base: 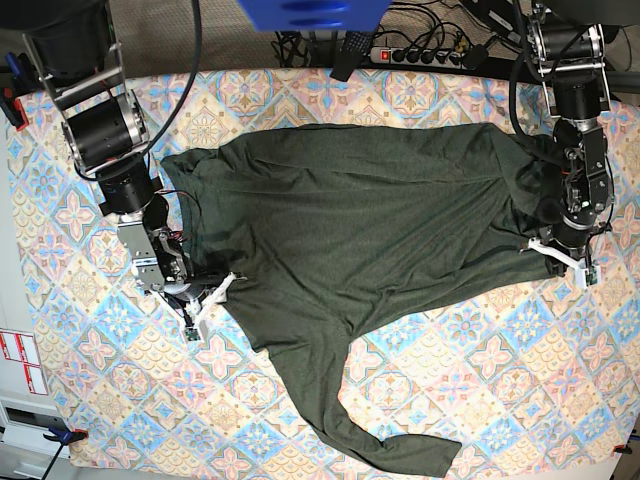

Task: Fold the T-shirt properly
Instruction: 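Move the right gripper down the shirt side and grasp the hem edge, then fold the shirt lengthwise with both grippers, lifting the hem toward the shoulders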

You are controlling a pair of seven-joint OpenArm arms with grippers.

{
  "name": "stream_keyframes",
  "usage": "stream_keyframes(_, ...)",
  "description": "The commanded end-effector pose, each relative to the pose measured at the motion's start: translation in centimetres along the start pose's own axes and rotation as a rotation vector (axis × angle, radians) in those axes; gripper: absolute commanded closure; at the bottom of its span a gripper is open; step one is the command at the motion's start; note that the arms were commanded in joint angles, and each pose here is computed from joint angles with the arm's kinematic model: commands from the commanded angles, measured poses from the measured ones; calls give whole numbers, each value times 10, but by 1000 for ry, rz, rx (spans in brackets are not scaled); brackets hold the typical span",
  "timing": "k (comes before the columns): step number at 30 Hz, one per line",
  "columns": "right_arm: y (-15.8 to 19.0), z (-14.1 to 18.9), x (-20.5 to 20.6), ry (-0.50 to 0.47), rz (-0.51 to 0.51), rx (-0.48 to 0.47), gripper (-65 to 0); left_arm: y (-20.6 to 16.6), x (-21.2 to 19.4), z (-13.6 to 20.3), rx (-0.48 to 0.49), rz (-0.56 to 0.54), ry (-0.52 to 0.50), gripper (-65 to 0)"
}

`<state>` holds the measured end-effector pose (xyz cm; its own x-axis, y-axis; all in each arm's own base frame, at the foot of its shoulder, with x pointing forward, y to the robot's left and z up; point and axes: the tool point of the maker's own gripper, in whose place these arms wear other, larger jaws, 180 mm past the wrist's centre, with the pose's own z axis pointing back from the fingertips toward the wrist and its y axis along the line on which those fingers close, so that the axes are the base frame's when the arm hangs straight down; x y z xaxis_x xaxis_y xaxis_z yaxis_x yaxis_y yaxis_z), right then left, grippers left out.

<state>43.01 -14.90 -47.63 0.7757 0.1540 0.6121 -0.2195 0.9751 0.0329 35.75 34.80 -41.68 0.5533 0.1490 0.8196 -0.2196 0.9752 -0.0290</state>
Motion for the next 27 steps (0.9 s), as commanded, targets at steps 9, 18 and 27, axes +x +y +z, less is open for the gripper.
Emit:
stream_keyframes(9, 0, 4, 17, -21, 1, 7, -3, 6, 25, 1, 7, -9, -61, 0)
stream_keyframes(18, 25, 32, 50, -122, 74, 75, -2, -1, 43, 10, -12, -44, -115, 0)
stream_keyframes(27, 6, 67, 49, -166, -63, 69, -2, 4, 45, 12, -5, -54, -116, 0)
